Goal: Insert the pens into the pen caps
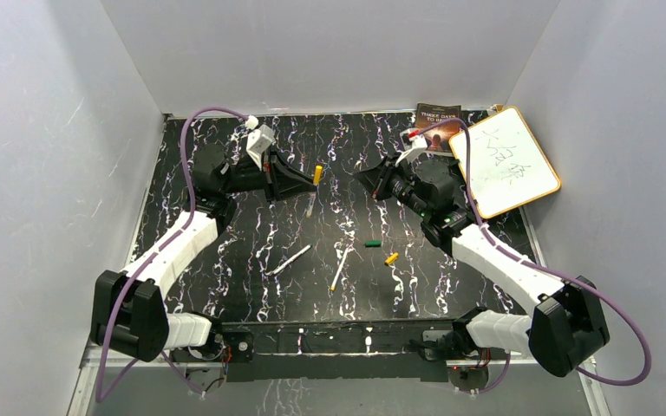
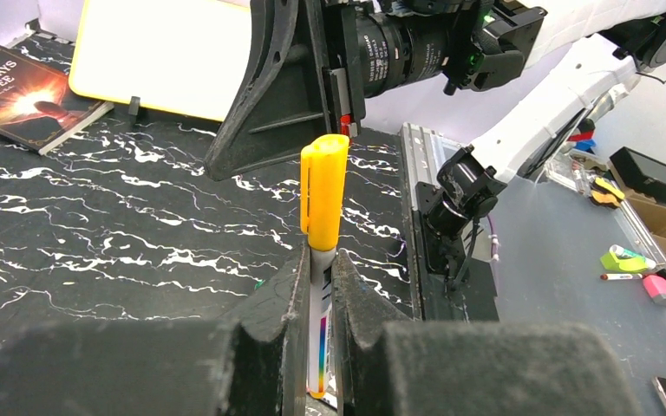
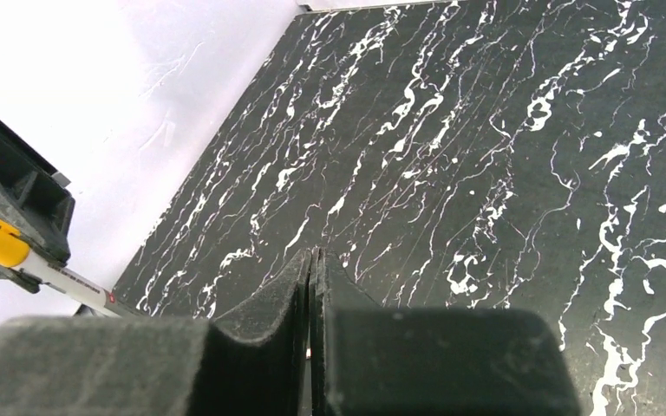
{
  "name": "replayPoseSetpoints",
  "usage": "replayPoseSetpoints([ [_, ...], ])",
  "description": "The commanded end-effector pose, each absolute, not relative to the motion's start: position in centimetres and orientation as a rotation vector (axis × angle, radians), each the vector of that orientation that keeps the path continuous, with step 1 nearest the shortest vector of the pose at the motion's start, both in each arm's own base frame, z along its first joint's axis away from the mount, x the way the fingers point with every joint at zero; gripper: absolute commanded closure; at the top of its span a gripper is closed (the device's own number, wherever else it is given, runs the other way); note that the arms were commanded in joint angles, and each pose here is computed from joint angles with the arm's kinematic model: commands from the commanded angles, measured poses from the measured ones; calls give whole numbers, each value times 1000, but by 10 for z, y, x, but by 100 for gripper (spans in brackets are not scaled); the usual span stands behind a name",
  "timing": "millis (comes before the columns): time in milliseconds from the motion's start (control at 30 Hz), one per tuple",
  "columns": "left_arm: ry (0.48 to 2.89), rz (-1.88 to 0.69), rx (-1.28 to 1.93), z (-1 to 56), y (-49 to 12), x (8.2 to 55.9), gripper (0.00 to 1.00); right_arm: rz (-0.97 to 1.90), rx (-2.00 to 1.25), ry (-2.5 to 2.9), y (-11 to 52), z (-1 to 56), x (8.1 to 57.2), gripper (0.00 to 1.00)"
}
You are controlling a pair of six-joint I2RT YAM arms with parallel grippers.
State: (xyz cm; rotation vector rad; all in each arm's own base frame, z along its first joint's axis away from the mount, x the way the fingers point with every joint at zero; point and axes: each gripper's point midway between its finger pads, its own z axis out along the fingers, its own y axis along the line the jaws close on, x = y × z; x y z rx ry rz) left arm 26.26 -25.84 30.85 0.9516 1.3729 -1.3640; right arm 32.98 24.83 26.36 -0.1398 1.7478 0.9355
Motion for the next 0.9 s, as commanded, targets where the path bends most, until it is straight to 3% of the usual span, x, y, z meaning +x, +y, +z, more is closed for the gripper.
replayPoseSetpoints([
  [0,1347,-1367,1001,320,-260,263,100,973,-199,1590,254,317,333,100],
  [133,1378,-1383,989,312,-262,268,100,1023,-272,1496,267,354,334,100],
  [333,1510,-1240,921,282,-260,297,100,1020,-274,1502,271,351,341,100],
  [367,1522,-1240,915,280,-261,298,100,1030,-271,1490,271,353,339,94],
  [467,1607,-1210,832,270,-259,313,100,1070,-283,1464,273,359,333,56],
  [500,1672,-1163,765,264,-256,327,100,1072,-281,1468,274,358,333,50],
  [667,2189,-799,532,177,-215,382,100,1018,-213,1516,265,346,342,46],
  [867,2655,-292,245,73,-135,391,100,1019,-220,1556,266,330,341,46],
])
